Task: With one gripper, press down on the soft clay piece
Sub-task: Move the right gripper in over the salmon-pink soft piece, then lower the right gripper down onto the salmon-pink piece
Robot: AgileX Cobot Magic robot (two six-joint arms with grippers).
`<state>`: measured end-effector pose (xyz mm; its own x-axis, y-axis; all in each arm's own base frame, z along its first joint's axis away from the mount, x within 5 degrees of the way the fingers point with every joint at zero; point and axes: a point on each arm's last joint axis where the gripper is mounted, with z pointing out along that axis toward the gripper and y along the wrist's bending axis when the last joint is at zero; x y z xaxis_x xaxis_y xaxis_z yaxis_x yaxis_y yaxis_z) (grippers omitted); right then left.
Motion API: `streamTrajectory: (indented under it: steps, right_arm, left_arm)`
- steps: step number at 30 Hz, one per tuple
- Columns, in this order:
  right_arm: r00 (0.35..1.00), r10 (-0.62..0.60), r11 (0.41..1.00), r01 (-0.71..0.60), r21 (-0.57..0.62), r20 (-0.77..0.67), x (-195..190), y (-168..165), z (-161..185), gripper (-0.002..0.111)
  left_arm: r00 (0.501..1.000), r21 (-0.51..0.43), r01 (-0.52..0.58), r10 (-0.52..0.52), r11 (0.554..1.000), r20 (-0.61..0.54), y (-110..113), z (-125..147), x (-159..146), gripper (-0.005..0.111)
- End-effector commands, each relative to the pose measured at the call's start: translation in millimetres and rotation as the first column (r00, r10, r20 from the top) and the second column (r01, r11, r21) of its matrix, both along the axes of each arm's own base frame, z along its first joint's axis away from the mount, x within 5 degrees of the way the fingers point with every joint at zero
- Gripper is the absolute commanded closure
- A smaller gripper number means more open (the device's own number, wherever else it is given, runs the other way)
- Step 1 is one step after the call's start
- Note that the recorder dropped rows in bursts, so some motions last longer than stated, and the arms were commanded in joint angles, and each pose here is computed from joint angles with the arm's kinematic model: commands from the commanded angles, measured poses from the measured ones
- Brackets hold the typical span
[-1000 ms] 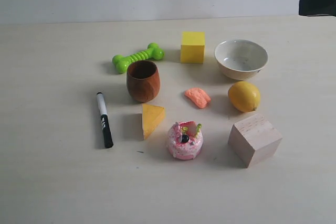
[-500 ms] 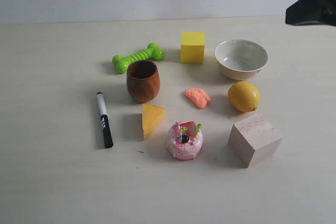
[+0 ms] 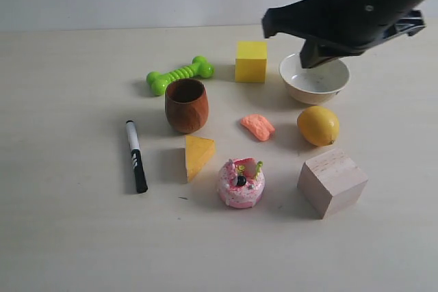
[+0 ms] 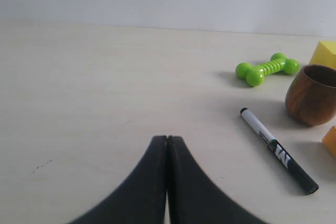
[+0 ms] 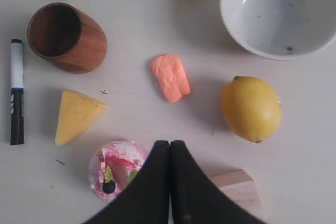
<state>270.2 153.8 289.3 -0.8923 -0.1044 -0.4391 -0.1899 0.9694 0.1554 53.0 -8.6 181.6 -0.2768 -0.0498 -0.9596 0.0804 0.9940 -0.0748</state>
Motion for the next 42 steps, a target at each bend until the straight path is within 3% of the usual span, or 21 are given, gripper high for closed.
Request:
streamTrajectory:
  steps: [1, 11, 27, 36, 42]
  right_arm:
    - [0.996, -0.052, 0.999, 0.052, -0.007, -0.07, 21, 30, -19, 0.108]
    - [0.95, -0.179, 0.981, 0.153, -0.117, -0.256, 58, 63, -75, 0.108]
    - [0.881, -0.401, 0.914, 0.405, -0.04, -0.25, 71, 67, -78, 0.108]
    - [0.777, -0.517, 0.85, 0.516, -0.105, -0.36, 96, 68, -82, 0.108]
    - [0.658, -0.645, 0.746, 0.653, -0.132, -0.388, 103, 63, -93, 0.108]
  left_arm:
    - [1.0, 0.001, -0.003, 0.003, 1.0, 0.007, 0, 0, 0, 0.107]
    - [1.0, 0.001, -0.003, 0.003, 1.0, 0.007, 0, 0, 0, 0.107]
    - [1.0, 0.001, -0.003, 0.003, 1.0, 0.007, 0, 0, 0, 0.107]
    - [1.0, 0.001, -0.003, 0.003, 1.0, 0.007, 0, 0, 0, 0.107]
    - [1.0, 0.001, -0.003, 0.003, 1.0, 0.007, 0, 0, 0, 0.107]
